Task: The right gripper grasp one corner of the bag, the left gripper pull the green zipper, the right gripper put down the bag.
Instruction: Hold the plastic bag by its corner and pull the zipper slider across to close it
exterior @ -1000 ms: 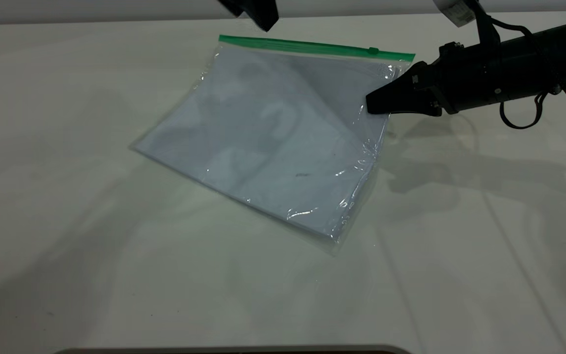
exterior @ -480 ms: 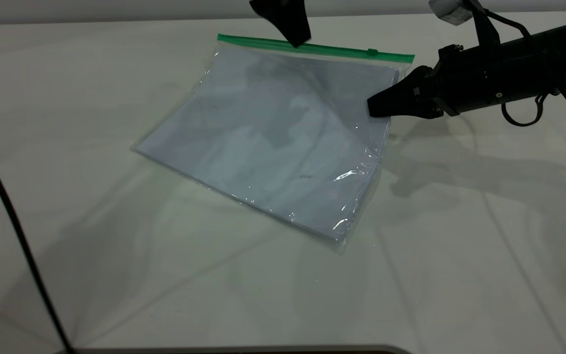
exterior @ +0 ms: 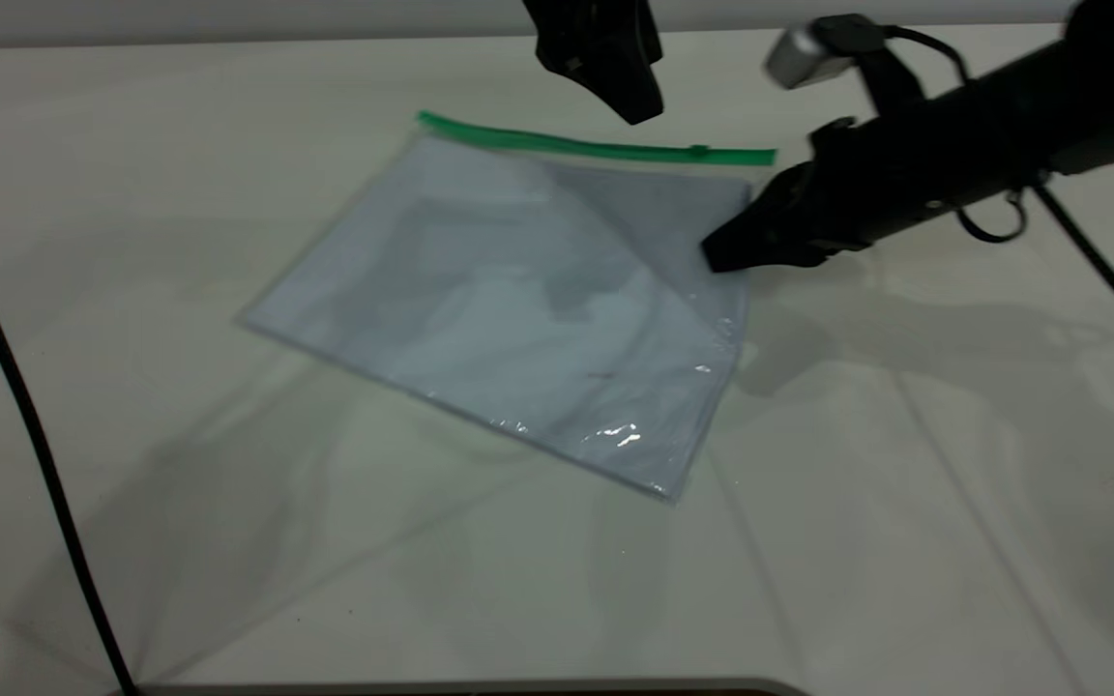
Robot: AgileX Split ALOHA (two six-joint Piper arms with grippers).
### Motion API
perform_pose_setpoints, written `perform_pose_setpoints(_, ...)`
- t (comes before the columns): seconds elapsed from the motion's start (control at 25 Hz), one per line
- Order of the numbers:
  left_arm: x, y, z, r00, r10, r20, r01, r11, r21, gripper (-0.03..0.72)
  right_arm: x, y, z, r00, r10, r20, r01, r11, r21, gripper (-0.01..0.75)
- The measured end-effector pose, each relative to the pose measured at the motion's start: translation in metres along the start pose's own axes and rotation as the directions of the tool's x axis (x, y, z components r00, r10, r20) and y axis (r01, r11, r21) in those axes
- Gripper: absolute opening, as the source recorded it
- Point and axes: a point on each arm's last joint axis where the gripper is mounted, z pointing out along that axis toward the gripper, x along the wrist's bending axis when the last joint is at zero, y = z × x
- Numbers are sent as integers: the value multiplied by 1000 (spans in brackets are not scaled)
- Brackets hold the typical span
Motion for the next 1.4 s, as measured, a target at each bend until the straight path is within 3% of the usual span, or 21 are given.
perform_pose_setpoints(0.24, 0, 0, 2, 999, 39, 2, -39, 999, -9, 549, 6, 15, 9, 996, -84, -2, 84, 996, 8, 35)
perform_pose_setpoints(0.8, -4, -14, 27, 998, 39, 51, -39, 999, 3, 532, 14, 28, 1, 989, -141, -55, 139, 990, -31, 35)
perform_pose_setpoints(1.04, -4, -11, 28, 997, 49, 55, -46, 998, -50, 444, 15, 28, 1, 988, -143, -65, 141, 989, -33, 35)
perform_pose_setpoints(1.4, -4, -12, 27, 997, 48, 64, -45, 998, -50, 224, 14, 28, 0, 992, -111, -65, 109, 994, -32, 35)
